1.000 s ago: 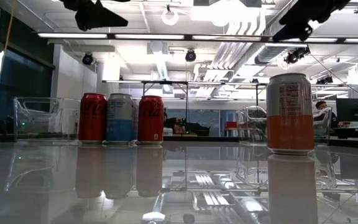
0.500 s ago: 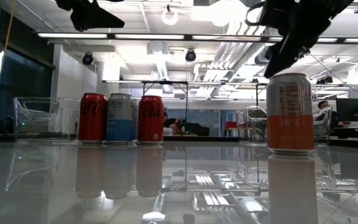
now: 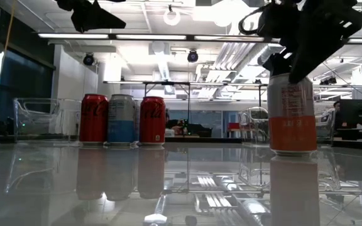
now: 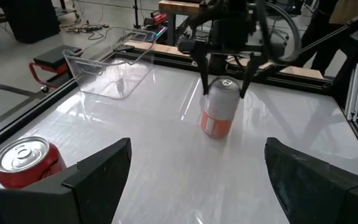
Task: Sort soda cans
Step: Put the right orange and white soda can into the bottom transparent bin
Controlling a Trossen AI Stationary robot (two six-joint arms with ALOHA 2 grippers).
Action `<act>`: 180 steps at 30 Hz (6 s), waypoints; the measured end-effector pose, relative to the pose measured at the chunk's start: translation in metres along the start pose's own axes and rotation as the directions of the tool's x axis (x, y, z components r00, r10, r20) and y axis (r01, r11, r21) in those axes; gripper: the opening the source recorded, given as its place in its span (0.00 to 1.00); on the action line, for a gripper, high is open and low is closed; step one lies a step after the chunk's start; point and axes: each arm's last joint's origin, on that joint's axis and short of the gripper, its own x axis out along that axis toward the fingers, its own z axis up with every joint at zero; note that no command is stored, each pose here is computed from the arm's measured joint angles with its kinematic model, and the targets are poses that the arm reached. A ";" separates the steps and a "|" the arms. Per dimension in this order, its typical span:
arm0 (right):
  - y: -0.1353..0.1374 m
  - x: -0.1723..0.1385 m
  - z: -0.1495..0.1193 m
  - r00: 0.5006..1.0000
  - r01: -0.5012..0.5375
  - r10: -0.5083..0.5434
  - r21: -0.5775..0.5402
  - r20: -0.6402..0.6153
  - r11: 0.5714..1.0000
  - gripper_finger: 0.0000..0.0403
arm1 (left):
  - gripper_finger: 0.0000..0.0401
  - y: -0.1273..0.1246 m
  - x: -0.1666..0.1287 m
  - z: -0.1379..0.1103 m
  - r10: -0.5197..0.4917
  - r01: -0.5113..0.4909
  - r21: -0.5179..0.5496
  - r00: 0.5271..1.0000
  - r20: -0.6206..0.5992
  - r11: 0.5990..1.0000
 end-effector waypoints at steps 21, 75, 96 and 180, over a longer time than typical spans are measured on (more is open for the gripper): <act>-0.002 0.003 -0.001 1.000 0.029 -0.029 0.085 -0.006 0.996 0.74 | 0.86 0.000 0.000 0.000 -0.002 0.002 0.001 1.000 0.003 1.000; 0.174 0.054 0.182 0.996 0.039 -0.032 -0.088 0.079 0.995 0.70 | 0.86 -0.082 -0.060 -0.016 -0.246 0.231 -0.178 0.967 -0.064 0.956; 0.204 0.131 0.193 0.999 0.009 -0.008 -0.040 0.031 0.999 0.72 | 0.86 -0.115 -0.053 -0.061 -0.276 0.219 -0.260 0.938 -0.208 0.940; 0.255 0.042 -0.019 0.738 0.521 -0.641 0.425 0.212 0.740 0.94 | 0.86 -0.217 0.098 -0.029 -0.088 0.367 0.151 0.559 -0.824 0.918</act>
